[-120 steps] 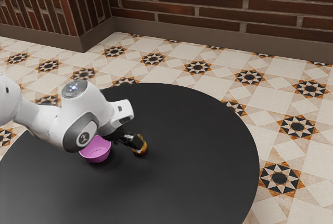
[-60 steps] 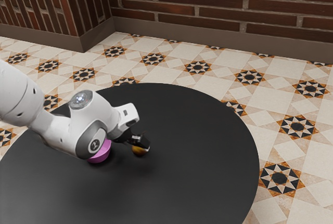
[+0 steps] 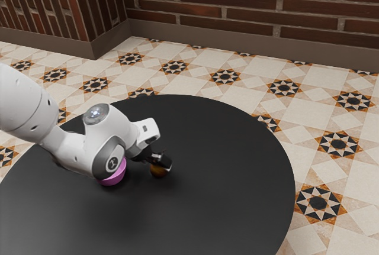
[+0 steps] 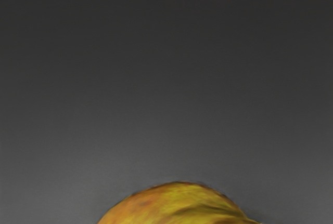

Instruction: Place the pear in the bowl.

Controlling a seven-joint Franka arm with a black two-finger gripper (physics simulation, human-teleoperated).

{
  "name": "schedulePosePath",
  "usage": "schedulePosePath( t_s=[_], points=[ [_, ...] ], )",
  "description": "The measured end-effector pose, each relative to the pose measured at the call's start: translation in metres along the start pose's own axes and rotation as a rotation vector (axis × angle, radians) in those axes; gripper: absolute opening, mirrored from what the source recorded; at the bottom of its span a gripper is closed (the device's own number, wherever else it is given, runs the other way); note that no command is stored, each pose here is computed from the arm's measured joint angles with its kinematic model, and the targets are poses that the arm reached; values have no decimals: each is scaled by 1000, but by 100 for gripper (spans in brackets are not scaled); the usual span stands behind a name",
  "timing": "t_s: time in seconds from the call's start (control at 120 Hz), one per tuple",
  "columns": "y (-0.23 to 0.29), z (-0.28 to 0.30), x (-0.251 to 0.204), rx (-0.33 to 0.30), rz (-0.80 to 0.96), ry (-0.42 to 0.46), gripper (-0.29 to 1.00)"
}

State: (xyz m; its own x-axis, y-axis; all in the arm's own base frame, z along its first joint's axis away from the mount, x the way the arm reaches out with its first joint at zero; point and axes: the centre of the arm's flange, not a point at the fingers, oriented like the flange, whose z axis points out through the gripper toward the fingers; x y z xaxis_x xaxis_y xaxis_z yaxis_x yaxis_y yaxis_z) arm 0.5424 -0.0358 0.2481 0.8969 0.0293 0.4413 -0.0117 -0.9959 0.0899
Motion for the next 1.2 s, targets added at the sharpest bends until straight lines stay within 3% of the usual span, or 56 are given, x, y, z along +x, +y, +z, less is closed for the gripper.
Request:
schedulePosePath(
  t_s=[0.5, 0.842, 1.2],
  points=[
    [2, 12, -1, -7, 25, -13, 70],
    [1, 13, -2, -8, 28, -17, 50],
    [0, 15, -3, -7, 27, -31, 41]
  ],
)
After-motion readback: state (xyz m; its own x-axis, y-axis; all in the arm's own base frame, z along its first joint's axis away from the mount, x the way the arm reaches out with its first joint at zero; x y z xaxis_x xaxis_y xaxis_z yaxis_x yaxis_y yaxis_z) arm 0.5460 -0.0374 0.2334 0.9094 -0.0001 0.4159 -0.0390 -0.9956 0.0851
